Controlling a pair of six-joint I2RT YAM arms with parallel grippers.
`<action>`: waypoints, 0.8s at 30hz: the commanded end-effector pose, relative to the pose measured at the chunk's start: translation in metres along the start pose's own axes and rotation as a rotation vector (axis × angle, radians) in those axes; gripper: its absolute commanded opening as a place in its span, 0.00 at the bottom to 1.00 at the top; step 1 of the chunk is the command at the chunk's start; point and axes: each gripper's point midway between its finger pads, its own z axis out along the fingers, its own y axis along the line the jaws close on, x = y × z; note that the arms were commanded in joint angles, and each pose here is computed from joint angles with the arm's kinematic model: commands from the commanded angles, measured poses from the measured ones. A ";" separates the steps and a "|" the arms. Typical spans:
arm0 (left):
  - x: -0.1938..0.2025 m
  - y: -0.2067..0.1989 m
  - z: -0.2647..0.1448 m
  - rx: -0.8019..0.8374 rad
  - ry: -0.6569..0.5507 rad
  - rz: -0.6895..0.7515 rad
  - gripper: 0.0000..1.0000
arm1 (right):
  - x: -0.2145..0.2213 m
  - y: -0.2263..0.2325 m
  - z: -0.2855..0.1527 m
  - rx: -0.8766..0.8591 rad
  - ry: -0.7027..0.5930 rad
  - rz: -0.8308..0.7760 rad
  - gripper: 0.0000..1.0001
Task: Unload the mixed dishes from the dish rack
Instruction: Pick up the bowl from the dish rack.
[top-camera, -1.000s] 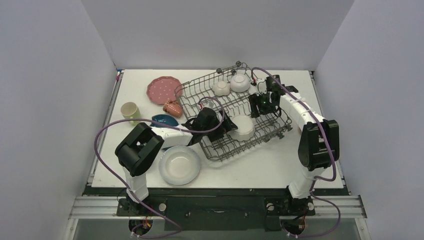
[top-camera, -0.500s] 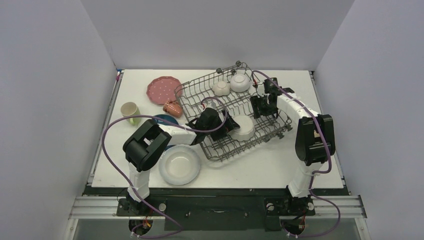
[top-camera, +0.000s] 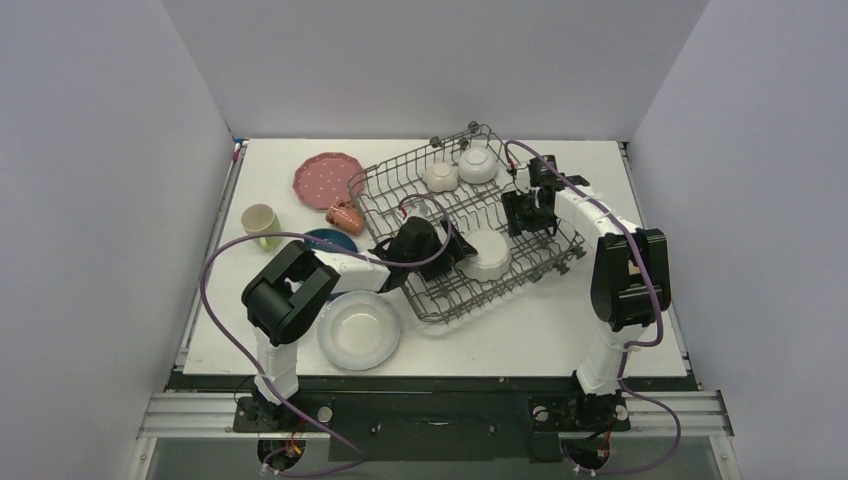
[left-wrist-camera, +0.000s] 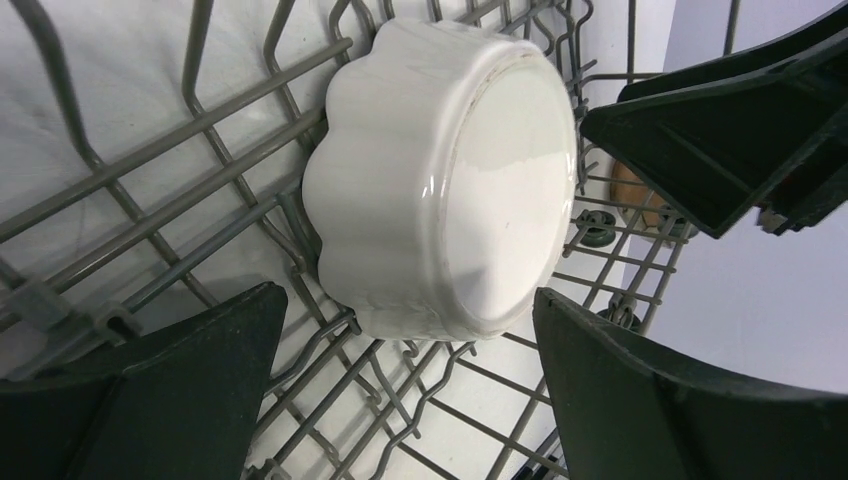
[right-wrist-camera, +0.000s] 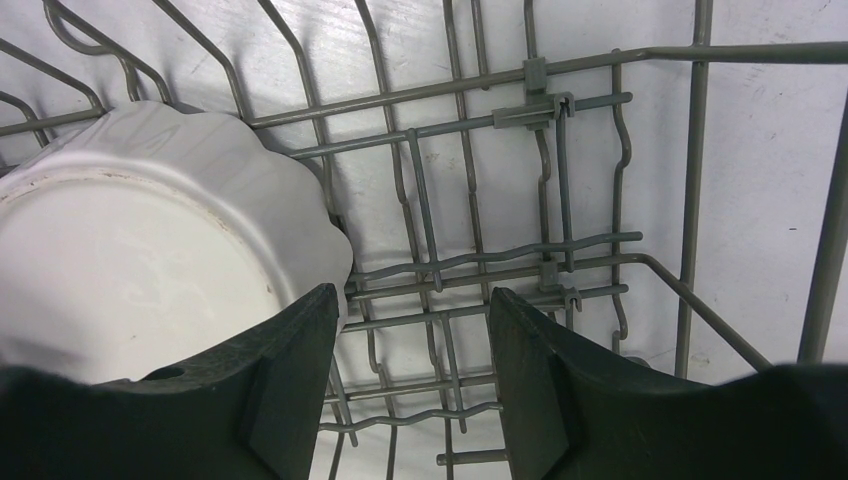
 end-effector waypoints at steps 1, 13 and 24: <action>-0.033 -0.030 -0.025 0.025 -0.115 0.055 0.93 | 0.003 -0.007 0.009 0.025 0.012 0.013 0.53; -0.025 -0.043 -0.020 0.078 -0.061 0.035 0.91 | 0.004 -0.007 0.011 0.026 0.019 0.013 0.53; -0.005 -0.032 0.003 0.075 0.033 -0.004 0.88 | 0.004 -0.006 0.012 0.023 0.024 0.012 0.53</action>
